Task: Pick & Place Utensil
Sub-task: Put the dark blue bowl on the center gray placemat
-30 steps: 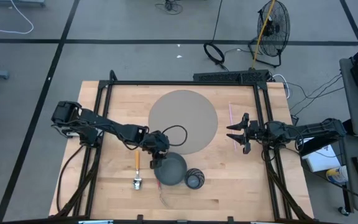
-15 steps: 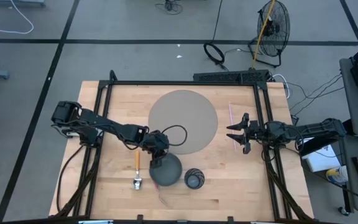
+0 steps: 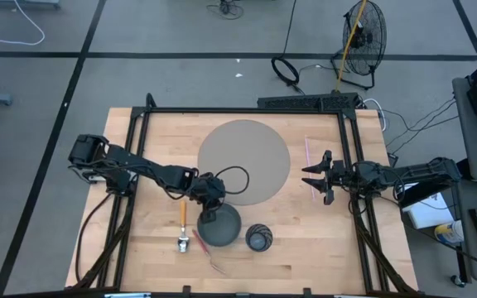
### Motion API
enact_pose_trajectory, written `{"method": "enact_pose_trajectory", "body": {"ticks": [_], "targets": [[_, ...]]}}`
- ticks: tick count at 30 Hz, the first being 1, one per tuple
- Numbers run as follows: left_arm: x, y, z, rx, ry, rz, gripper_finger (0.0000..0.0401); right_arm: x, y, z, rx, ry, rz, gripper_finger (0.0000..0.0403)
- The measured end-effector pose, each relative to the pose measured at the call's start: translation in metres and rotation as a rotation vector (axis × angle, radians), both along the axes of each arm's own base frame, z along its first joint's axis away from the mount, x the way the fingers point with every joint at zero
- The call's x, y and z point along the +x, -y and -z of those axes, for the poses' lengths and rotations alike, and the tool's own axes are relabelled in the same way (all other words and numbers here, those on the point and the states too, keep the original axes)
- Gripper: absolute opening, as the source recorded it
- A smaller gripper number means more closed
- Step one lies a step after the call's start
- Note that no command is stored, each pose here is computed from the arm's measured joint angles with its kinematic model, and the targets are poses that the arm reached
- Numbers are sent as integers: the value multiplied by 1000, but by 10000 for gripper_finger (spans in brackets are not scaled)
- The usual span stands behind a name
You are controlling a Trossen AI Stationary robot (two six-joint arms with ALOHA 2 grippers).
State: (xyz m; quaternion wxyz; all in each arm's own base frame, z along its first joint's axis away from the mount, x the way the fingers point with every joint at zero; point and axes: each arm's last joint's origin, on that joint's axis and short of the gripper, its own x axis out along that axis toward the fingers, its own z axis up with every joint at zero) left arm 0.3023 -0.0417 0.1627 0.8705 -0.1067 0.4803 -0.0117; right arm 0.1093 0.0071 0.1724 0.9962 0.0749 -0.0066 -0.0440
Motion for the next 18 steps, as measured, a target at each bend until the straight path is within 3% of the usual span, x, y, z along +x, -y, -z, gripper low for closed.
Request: {"method": "enact_pose_trajectory", "body": {"ticks": [11, 18], "targets": [[7, -20, -18, -7, 34, -57, 5, 0, 0, 0, -4, -5, 0, 155], [15, -40, -49, 85, 23, -73, 3, 0, 0, 0, -4, -5, 0, 155]]}}
